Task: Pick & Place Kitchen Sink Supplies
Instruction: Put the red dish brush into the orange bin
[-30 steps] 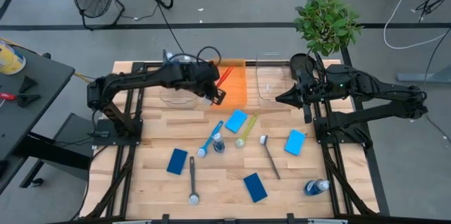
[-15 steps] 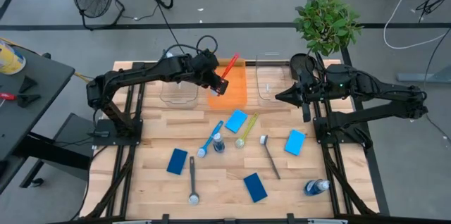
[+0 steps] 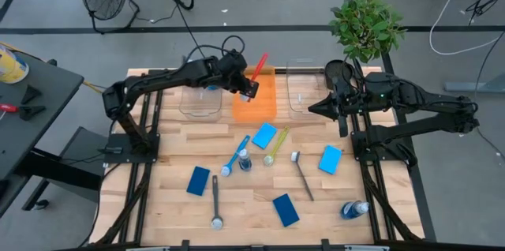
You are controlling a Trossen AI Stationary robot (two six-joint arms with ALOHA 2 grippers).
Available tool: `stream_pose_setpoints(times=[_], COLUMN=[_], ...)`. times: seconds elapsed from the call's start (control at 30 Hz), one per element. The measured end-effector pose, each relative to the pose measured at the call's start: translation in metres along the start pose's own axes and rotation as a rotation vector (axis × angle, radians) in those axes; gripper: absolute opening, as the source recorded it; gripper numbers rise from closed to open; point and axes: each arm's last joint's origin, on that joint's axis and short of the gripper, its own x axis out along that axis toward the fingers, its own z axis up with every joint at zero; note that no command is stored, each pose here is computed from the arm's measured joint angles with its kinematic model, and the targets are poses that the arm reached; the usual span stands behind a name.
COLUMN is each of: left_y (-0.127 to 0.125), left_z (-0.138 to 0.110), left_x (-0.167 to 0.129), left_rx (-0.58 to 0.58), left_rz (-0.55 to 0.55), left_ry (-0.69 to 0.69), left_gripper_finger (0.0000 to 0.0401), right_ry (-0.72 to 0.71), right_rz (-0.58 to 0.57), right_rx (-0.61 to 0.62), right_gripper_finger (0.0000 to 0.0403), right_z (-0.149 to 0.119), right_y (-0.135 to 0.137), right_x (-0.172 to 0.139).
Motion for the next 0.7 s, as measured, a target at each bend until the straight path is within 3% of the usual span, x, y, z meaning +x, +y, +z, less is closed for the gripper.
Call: stream_pose_setpoints(times=[0.7], left_y=[0.018], left_z=[-0.007], left_x=[0.067], left_rx=[-0.012], left_rz=[0.023], left_ry=[0.098], left_gripper_finger=[0.006], right_ry=[0.001], right_rz=[0.0], right_rx=[0.0], right_gripper_finger=[0.0006], right_z=[0.0], right_y=[0.0], right_x=[0.0])
